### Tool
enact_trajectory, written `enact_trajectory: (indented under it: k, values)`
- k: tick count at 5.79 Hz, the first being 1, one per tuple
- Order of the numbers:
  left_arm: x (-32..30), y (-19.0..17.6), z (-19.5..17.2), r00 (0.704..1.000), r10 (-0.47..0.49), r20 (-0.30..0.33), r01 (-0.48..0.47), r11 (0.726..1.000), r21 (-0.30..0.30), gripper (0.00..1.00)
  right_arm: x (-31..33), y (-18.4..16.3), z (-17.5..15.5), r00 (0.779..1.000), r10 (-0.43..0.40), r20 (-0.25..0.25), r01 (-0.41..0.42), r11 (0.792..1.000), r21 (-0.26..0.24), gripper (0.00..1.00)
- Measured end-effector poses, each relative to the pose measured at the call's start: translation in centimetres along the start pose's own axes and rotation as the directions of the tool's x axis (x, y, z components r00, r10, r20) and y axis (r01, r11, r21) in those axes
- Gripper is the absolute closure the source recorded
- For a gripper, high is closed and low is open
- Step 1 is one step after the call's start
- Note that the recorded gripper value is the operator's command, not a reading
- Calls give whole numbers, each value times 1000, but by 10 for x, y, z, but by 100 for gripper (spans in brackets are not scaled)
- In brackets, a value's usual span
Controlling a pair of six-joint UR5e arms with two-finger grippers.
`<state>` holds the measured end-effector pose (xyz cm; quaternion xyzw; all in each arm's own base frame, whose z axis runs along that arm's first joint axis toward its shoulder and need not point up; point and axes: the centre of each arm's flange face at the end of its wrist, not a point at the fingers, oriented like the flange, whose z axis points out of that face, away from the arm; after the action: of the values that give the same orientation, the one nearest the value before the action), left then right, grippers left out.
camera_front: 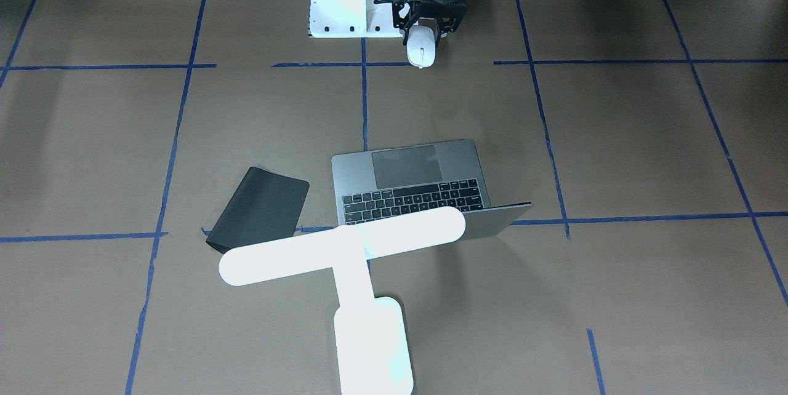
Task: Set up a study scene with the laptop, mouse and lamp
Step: 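Carry the white mouse with the left gripper onto the black mouse pad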
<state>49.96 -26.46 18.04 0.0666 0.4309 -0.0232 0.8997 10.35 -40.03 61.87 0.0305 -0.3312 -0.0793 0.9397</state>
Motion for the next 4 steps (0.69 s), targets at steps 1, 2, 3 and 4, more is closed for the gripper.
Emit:
enact_trajectory:
  k: [1,2,3,4]
  values:
    - [26,-24,9,1000,3,11,-3,1000,21,63,0,-2,2,1000,23,0,-23,1000,-4,0]
    - [51,-49,18,1000,2,25,-3,999,43,63,-6,-8,7,999,43,0,-43,999,-15,0]
    - [75,-71,28,999,2,40,-4,998,58,64,-15,-24,14,998,59,2,-59,998,-29,0]
    - [98,-87,35,999,8,53,-11,998,65,64,-19,-46,21,998,70,5,-70,997,-40,0]
